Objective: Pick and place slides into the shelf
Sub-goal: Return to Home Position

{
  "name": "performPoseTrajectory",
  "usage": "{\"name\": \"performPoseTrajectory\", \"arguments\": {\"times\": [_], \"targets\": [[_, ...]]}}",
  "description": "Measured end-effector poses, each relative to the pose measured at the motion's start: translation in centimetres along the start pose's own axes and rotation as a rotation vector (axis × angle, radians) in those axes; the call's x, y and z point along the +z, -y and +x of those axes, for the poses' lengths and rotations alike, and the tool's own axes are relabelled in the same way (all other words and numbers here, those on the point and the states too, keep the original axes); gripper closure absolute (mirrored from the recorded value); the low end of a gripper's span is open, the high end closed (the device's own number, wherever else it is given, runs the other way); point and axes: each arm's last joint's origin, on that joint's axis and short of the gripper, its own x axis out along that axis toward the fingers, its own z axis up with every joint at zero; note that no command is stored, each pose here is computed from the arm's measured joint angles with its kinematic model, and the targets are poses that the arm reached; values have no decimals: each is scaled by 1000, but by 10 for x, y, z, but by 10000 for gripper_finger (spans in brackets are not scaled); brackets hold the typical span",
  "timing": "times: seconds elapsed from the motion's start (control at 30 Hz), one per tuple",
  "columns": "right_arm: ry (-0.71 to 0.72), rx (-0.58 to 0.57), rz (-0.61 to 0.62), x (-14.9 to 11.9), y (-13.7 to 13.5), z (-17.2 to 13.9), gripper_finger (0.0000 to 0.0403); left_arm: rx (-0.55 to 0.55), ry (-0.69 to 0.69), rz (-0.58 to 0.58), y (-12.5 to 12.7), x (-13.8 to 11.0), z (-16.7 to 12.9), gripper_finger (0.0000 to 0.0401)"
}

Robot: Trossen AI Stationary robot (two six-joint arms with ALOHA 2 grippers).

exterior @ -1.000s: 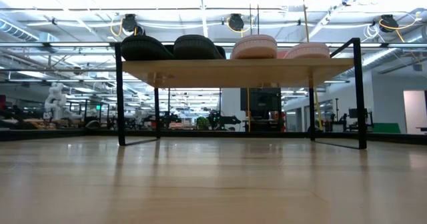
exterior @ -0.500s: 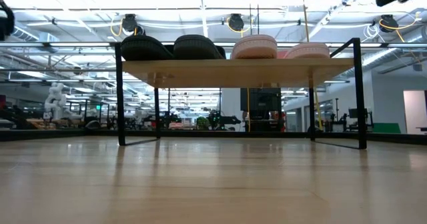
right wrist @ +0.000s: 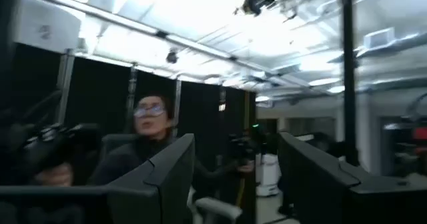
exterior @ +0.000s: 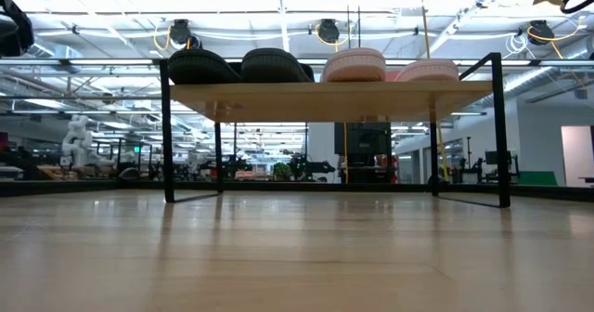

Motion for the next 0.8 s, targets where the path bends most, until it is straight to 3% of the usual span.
{"name": "performPoseTrajectory", "arguments": {"times": [0.3,0.57,0.8], "targets": [[-32,-45,39,-5,3,0,197,-51,49,48,-17,-36,13,288],[-35,-61,28,-5,4,0,197,-116,22,107,-31,-34,26,288],[-61,-70,87,-9,5,0,197,-101,-11,130,-47,-31,25,288]]}}
